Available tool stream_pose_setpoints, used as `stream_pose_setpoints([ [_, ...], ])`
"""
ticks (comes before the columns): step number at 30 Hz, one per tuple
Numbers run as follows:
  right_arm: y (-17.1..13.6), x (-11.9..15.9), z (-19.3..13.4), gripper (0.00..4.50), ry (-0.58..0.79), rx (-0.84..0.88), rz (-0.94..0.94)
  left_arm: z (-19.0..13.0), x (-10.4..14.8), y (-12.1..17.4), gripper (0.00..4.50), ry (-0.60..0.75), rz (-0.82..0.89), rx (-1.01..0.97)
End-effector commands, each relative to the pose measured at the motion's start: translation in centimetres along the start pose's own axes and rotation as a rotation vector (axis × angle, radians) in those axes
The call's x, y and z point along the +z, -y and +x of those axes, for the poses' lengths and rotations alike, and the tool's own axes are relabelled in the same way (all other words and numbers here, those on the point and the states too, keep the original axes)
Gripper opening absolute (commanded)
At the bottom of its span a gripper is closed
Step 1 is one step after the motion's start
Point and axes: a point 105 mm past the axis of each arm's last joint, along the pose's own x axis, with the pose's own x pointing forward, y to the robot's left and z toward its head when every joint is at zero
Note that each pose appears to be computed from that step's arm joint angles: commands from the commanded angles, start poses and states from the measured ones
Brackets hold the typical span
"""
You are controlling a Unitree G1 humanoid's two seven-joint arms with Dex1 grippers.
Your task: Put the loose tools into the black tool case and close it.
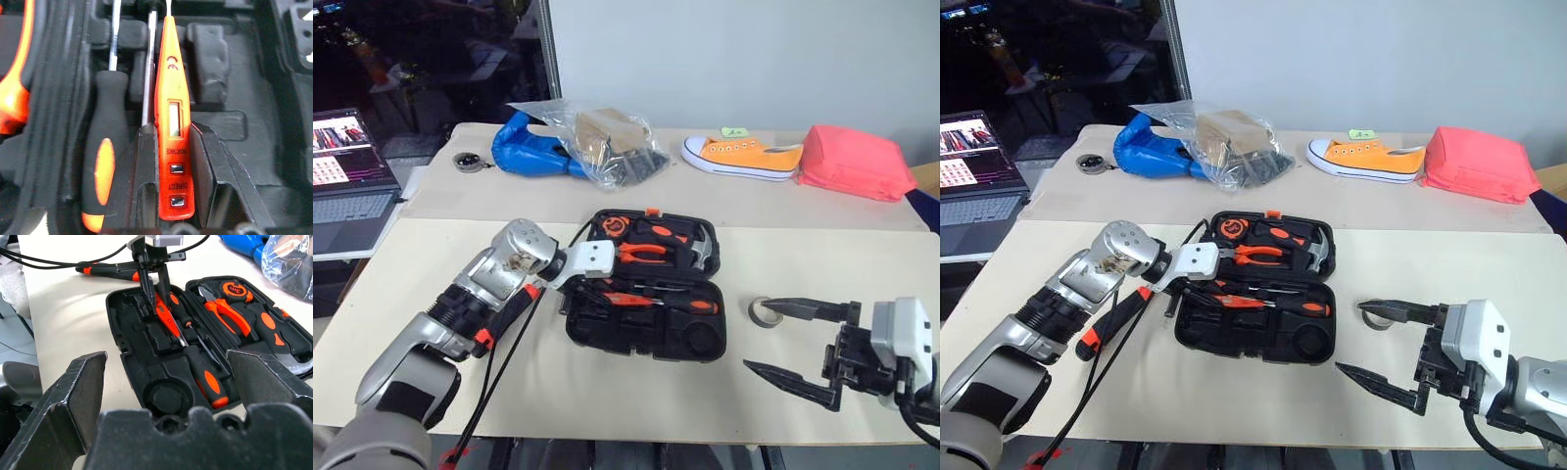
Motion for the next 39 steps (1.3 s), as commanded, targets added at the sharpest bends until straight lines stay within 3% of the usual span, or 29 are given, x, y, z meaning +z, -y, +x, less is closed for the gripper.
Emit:
stream_pose_setpoints([
  [1, 0.0, 0.9, -0.1, 4.5, 0.027, -0.013, -0.043, -0.4, 0.2, 0.7, 0.66, -0.025, -0.003, -0.008],
  [14, 0.4, 0.9, 0.4, 4.5, 0.035, 0.01, -0.052, -0.6, -0.9, 1.7, 0.66, -0.068, -0.076, -0.026],
  [19, 0.4, 0.9, 0.6, 4.5, 0.04, 0.018, -0.048, -1.8, 0.7, 0.9, 2.52, 0.008, -0.073, 0.045],
  [20, 0.4, 0.9, 0.6, 4.5, 0.043, 0.019, -0.046, -2.5, 1.3, 0.8, 2.73, 0.048, -0.079, 0.06],
  [24, 0.4, 1.0, 0.8, 4.5, 0.061, 0.019, -0.037, -4.7, 2.8, 1.1, 2.73, 0.21, -0.128, 0.111],
  [27, 0.7, 1.2, 1.1, 4.5, 0.087, 0.013, -0.029, -4.7, 2.2, 1.7, 1.97, 0.304, -0.193, 0.181],
  [32, 0.9, 1.3, 1.7, 4.5, 0.101, 0.015, -0.03, -2.1, 1.0, 1.6, 0.08, 0.431, -0.26, 0.333],
  [39, 0.6, 1.7, 1.7, 4.5, 0.101, 0.018, -0.031, 0.7, -0.6, 1.6, 0.01, 0.416, -0.324, 0.448],
])
